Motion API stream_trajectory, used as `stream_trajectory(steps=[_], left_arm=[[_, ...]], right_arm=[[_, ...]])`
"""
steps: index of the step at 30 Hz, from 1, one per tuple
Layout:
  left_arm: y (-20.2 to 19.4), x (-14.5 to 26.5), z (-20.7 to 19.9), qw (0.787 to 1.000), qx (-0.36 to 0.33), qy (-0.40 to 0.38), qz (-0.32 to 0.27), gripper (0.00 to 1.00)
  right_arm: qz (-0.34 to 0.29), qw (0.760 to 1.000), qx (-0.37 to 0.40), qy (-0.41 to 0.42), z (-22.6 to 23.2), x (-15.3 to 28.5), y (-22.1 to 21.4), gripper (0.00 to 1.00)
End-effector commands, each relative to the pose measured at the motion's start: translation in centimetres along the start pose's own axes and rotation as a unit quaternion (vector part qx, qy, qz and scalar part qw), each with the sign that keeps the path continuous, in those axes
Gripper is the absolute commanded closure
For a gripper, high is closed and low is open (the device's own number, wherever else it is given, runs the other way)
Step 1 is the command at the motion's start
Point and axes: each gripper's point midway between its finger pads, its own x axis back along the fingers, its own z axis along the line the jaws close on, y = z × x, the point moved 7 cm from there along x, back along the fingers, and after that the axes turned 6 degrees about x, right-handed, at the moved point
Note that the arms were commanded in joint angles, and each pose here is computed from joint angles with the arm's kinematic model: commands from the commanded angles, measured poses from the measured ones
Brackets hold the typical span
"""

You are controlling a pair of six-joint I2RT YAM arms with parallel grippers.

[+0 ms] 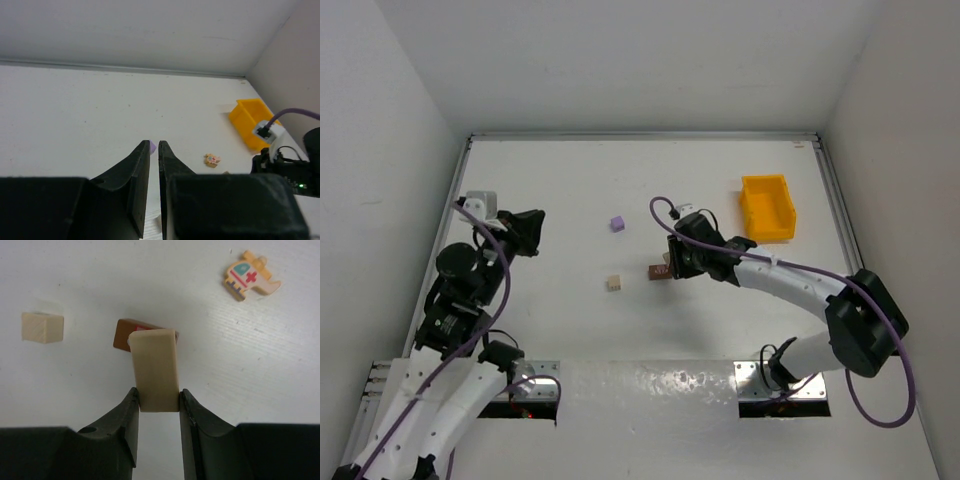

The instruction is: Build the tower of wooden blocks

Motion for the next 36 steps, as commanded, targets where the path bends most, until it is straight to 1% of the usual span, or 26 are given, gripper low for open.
stream_trajectory(steps=[1,3,6,9,11,13,25,30,36], left_arm=[[2.1,2.0,-1.5,0.999,0.008,-0.031,-0.038,0.89],[1.8,3.2,-1.8,0.998,0.01,-0.042,-0.037,0.89],[0.9,4.4,-1.6,0.999,0.01,-0.042,-0.03,0.89],[0.4,5.1,-0.9,0.999,0.003,-0.023,-0.033,0.89],[0.4,5.5,0.0,0.999,0.0,0.008,-0.038,0.89],[0.3,5.9,0.0,0.999,0.003,0.007,-0.045,0.89],[0.4,6.5,-0.3,0.998,0.009,-0.014,-0.053,0.89],[0.3,6.5,-0.4,0.999,0.009,-0.017,-0.051,0.88],[0.3,6.5,-0.5,0.999,0.009,-0.02,-0.05,0.88]], right_arm=[[-0.021,0.998,-0.058,-0.007,1.5,0.2,0.2,0.8],[-0.028,0.997,-0.068,-0.022,1.9,0.5,0.2,0.8],[-0.033,0.995,-0.092,-0.019,2.4,0.4,0.2,0.8],[-0.035,0.993,-0.109,-0.015,2.9,0.1,0.2,0.8],[-0.031,0.993,-0.114,-0.017,3.2,-0.5,0.1,0.8],[-0.028,0.992,-0.124,-0.023,3.6,-1.1,-0.1,0.8],[-0.029,0.989,-0.146,-0.025,4.4,-2.7,0.1,0.8],[-0.028,0.988,-0.143,-0.041,4.2,-3.1,0.3,0.79],[-0.027,0.989,-0.14,-0.039,4.4,-3.4,0.5,0.79]])
